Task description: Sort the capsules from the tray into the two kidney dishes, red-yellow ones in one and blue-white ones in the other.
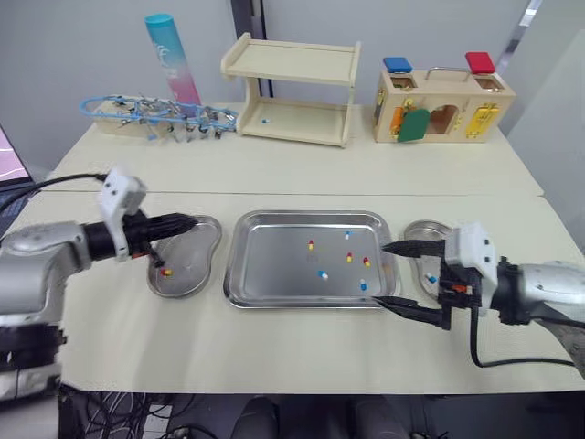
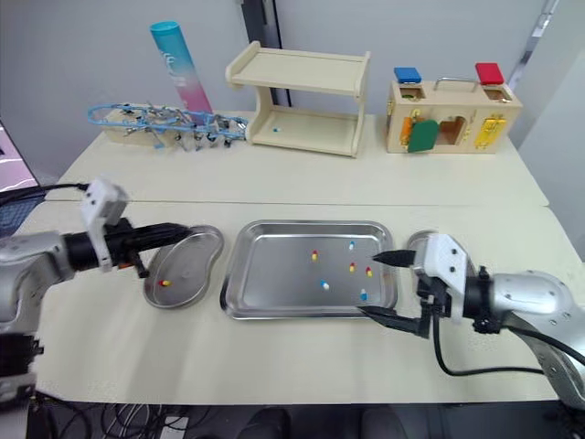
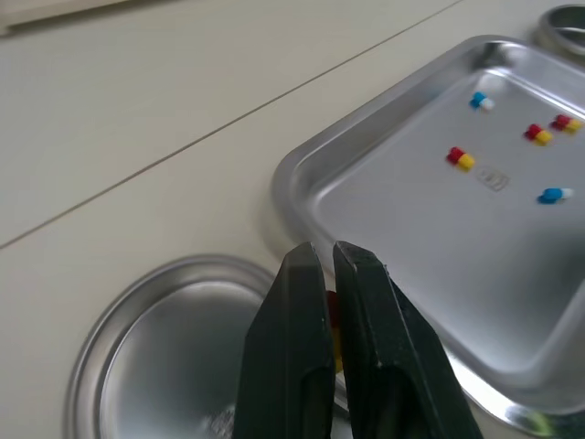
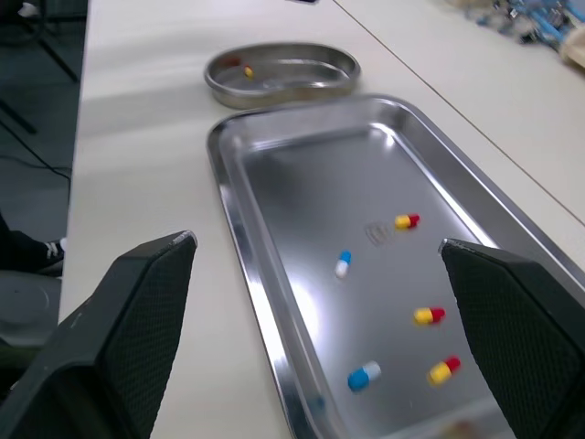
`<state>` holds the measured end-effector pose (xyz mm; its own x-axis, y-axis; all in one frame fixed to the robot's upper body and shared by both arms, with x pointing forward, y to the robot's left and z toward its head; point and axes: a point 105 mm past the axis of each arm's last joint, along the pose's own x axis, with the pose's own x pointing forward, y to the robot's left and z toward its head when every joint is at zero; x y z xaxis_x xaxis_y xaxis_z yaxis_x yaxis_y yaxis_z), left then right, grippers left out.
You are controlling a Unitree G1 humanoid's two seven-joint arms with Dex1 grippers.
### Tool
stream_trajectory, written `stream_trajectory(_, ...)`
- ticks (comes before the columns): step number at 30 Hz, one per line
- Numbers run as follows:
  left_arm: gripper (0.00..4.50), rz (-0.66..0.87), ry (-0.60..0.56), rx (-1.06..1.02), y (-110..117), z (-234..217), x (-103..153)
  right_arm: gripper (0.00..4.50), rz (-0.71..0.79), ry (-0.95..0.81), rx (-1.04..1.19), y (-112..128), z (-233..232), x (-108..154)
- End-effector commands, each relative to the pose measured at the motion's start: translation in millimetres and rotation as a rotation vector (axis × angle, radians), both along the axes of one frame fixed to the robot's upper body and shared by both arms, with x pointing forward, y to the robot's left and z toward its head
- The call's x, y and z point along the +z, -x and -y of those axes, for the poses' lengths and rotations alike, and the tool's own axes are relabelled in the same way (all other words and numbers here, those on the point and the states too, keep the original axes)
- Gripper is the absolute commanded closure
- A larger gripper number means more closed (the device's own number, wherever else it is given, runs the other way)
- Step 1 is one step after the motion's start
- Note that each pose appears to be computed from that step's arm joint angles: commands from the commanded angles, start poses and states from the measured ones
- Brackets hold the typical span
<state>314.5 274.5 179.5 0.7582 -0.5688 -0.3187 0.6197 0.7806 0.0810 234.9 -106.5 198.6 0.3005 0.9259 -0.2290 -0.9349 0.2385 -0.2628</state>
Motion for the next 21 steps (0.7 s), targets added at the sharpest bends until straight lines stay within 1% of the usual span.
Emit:
stream_trajectory(1, 4.48, 0.037, -0.013, 0.078, 8.1, -6.7, 4.8, 0.0, 0.011, -0.022, 0.102, 1.5, -16.4, 7.8)
stream_trajectory(5, 4.48, 0.005, -0.015, 0.146, 10.2, -10.2, -9.8, 0.0, 0.006, -0.022, 0.178, 1.1, -28.5, 8.5)
stream_trajectory(7, 4.48, 0.0, 0.014, 0.175, 8.4, -10.7, -13.3, 0.0, 0.003, -0.024, 0.197, 0.4, -31.7, 8.6)
stream_trajectory(9, 3.93, -0.044, 0.052, 0.148, 8.9, -2.6, -21.9, 0.0, 0.0, -0.023, 0.206, -1.2, -33.8, 7.3)
stream_trajectory(11, 3.46, -0.048, 0.056, 0.136, 8.7, -0.3, -22.4, 0.0, -0.001, -0.023, 0.213, -1.3, -35.1, 6.5)
stream_trajectory(14, 2.5, -0.028, 0.062, 0.146, 9.8, -8.9, -9.5, 0.0, -0.005, -0.03, 0.219, 0.9, -37.5, 5.4)
stream_trajectory(17, 1.55, -0.025, 0.093, 0.159, 13.3, -16.5, 0.7, 0.0, -0.009, -0.035, 0.217, 2.1, -38.5, 3.0)
stream_trajectory(21, 0.3, -0.005, 0.207, 0.156, 18.2, -22.0, 22.4, 0.0, -0.006, -0.042, 0.211, 2.8, -39.9, 1.9)
